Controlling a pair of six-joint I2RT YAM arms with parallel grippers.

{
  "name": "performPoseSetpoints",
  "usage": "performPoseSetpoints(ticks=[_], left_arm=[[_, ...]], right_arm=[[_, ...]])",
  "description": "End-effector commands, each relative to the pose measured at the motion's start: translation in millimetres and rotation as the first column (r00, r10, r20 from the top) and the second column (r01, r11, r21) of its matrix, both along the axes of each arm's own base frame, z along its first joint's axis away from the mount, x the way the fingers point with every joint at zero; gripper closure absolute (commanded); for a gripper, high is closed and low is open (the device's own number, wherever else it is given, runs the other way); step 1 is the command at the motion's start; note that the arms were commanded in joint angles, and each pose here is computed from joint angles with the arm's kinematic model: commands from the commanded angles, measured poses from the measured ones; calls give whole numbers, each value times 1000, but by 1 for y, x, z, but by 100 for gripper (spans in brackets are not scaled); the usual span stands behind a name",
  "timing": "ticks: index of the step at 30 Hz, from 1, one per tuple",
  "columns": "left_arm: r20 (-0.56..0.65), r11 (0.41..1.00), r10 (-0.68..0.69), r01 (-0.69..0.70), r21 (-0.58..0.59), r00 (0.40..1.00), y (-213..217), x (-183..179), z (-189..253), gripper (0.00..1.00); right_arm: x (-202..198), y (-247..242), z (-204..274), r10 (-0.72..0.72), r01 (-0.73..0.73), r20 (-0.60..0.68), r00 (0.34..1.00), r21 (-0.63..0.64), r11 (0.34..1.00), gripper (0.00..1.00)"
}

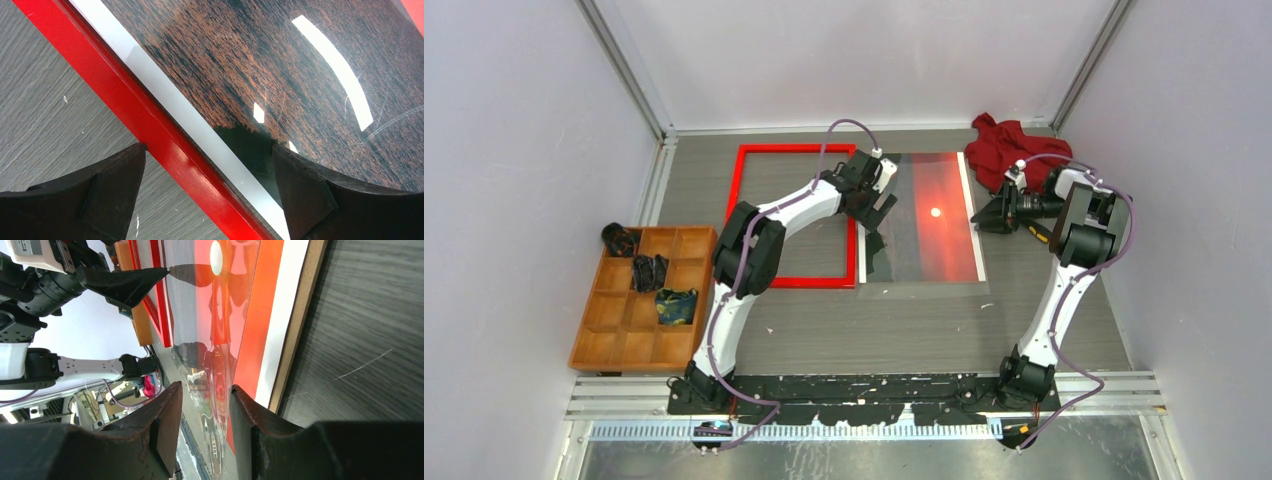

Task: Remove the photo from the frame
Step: Pick up the photo frame item from the photo frame.

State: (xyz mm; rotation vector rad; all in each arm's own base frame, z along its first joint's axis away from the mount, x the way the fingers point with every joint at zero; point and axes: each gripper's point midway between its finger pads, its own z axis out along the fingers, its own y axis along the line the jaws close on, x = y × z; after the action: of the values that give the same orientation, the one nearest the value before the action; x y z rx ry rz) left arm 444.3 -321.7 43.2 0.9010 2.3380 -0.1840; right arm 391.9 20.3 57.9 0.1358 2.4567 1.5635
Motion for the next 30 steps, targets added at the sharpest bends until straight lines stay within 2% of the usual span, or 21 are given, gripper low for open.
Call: performPoseSetpoints(ticks=[1,10,18,21,30], left_arm=[[-37,1000,-13,12,-16,999,-7,-9,-4,3],[-28,1000,-10,10,-20,1000,-7,-8,0,2],[-18,1000,-8,8,-26,1000,-7,-7,6,2],[-13,999,-9,9,-33,1000,-7,-8,11,2],[4,999,-4,4,-52,1000,-5,-9,30,0]], right_arm=[[7,4,14,-21,19,32,999,45,999,55],[5,9,13,-9,8,11,1000,73,997,54],[10,16,-6,-11,11,-32,999,-16,1000,55],[10,16,-13,-22,20,-59,998,-31,999,61],[9,19,16,10,-9,-16,1000,28,1000,92]])
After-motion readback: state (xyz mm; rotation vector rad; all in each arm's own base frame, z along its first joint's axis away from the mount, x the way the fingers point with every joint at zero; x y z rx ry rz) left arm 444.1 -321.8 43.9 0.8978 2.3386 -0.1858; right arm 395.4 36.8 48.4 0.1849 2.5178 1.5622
